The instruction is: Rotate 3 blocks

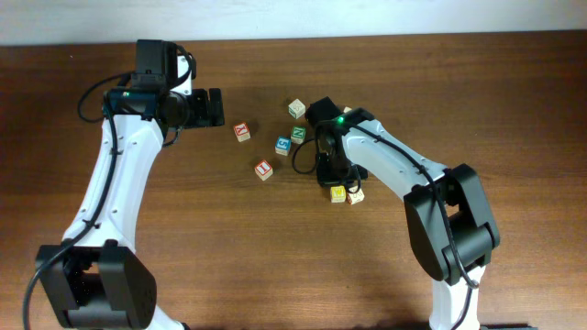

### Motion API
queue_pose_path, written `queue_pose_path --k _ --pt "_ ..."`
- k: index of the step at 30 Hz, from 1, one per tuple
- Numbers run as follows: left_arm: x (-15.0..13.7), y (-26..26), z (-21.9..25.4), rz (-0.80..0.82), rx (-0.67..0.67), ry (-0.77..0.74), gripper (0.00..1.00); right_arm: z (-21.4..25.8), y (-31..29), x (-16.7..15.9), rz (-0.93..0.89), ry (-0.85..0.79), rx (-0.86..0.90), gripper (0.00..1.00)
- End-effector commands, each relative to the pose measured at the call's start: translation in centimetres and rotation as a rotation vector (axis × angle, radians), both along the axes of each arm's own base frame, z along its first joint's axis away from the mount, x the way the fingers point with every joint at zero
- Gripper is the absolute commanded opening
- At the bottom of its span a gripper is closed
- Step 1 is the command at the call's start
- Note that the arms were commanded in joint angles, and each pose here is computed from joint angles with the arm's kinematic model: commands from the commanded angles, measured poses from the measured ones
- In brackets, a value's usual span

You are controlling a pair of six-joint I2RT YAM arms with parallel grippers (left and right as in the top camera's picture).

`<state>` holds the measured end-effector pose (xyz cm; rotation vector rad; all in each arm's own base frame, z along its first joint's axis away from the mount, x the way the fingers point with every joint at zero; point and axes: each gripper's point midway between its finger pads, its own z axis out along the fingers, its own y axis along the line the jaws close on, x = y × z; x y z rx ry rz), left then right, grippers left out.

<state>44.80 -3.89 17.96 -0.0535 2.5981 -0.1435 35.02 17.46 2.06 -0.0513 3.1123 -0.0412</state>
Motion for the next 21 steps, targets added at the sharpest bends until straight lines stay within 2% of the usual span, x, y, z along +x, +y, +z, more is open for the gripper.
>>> queue_pose_path --k 1,5,7,9,15,21 --pt "0.4 0.2 0.3 0.013 0.001 -0.009 0.99 -0.2 0.0 -0.5 0.026 0.015 -0.005 0.04" --pt "0.4 0.2 0.3 0.012 0.001 -0.009 0.99 0.7 0.9 0.8 0.083 -0.028 0.025 0.05" --pt "0.4 0.2 0.3 0.013 0.001 -0.009 0.99 1.3 3.5 1.2 0.143 -0.037 0.143 0.06" --pt "0.4 0.2 0.3 0.013 0.001 -0.009 0.99 1.0 4.2 0.7 0.156 -0.027 0.158 0.06" --pt "0.4 0.2 0.3 0.013 0.001 -0.009 0.99 -0.5 2.9 -1.8 0.161 0.06 0.101 0.06" --pt "0.4 0.2 0.3 0.013 0.001 -0.009 0.99 -0.5 0.2 -1.9 0.159 0.055 -0.048 0.06"
